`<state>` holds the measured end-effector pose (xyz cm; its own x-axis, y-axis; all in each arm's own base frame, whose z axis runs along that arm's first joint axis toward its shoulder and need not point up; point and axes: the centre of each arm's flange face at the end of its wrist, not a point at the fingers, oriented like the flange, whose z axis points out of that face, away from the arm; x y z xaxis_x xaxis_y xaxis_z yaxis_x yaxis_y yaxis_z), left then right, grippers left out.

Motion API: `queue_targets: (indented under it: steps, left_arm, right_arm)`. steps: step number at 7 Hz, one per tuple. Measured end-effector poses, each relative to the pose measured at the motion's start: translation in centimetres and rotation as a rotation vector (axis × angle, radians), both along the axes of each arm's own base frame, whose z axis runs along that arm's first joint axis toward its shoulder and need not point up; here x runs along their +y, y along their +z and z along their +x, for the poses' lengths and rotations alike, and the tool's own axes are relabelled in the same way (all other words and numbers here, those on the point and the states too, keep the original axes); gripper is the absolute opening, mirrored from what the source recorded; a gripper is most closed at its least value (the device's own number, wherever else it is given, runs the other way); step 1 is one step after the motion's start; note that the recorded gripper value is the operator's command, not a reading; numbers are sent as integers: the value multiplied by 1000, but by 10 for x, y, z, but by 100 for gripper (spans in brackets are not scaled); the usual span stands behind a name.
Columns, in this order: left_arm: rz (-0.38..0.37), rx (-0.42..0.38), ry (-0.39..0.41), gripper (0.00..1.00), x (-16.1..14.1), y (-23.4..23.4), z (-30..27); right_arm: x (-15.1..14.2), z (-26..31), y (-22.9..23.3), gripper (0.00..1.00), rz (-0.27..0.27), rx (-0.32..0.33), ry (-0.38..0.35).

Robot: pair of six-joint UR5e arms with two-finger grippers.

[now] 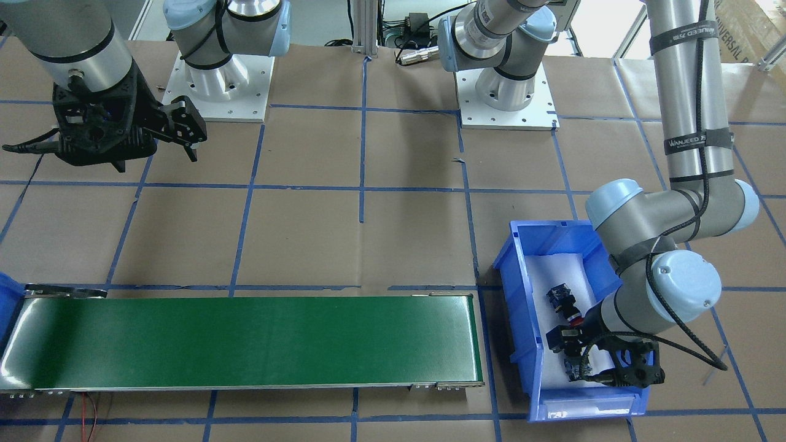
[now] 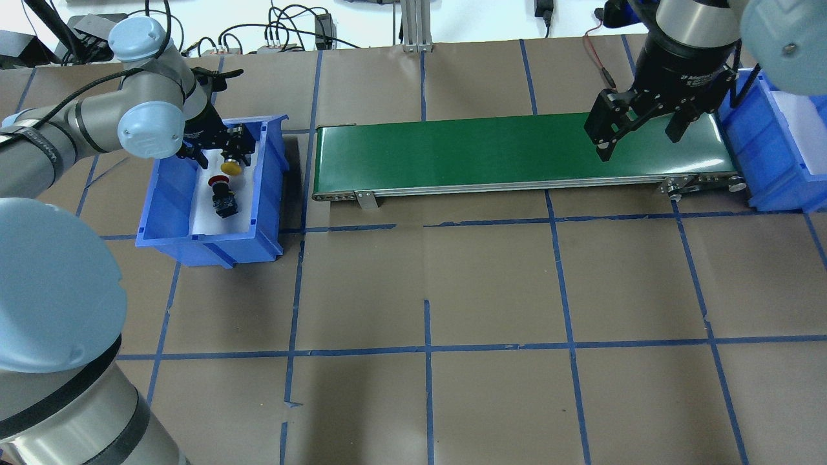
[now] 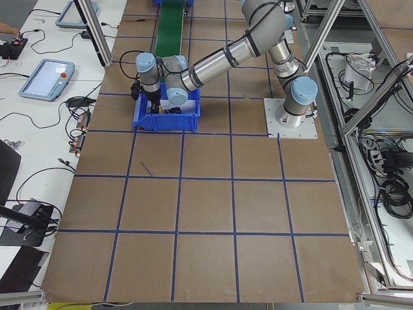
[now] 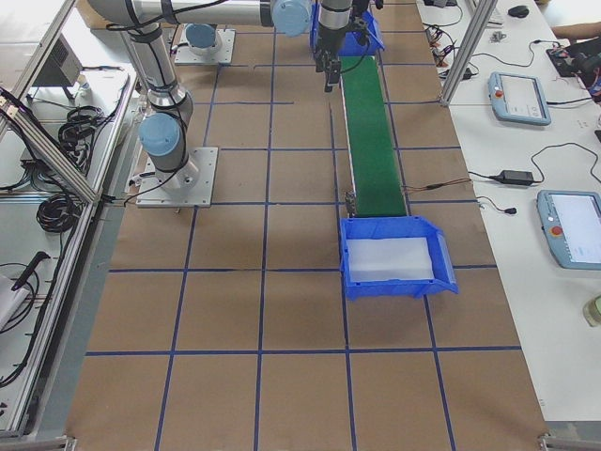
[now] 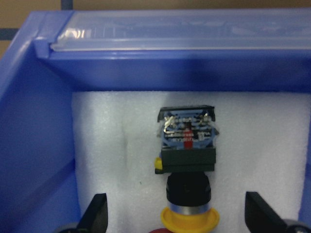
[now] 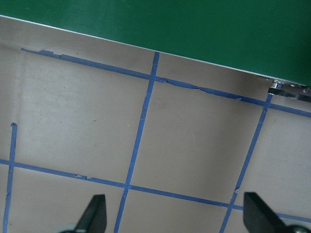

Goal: Transport two buttons from left to right
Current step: 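Grasp the yellow-capped button with the left gripper and lift it, then carry the yellow-capped button to the conveyor end and release it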

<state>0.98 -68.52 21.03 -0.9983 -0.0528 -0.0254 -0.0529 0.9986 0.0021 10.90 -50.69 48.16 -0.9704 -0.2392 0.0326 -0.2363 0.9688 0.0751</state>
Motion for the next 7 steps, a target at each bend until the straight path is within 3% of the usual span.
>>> queue_targets:
  steps: [1,4,7]
  left_arm:
    - [-1,-1,3,32,0,0,-1]
    - [-15,-10,0,31,3,20,-5]
    - [-44,-19,7,31,27,99,-12]
  right_arm:
    - [0,0,0,100,0,0,0]
    - [0,0,0,100,-1,0,0]
    - [0,0,0,100,-1,0,0]
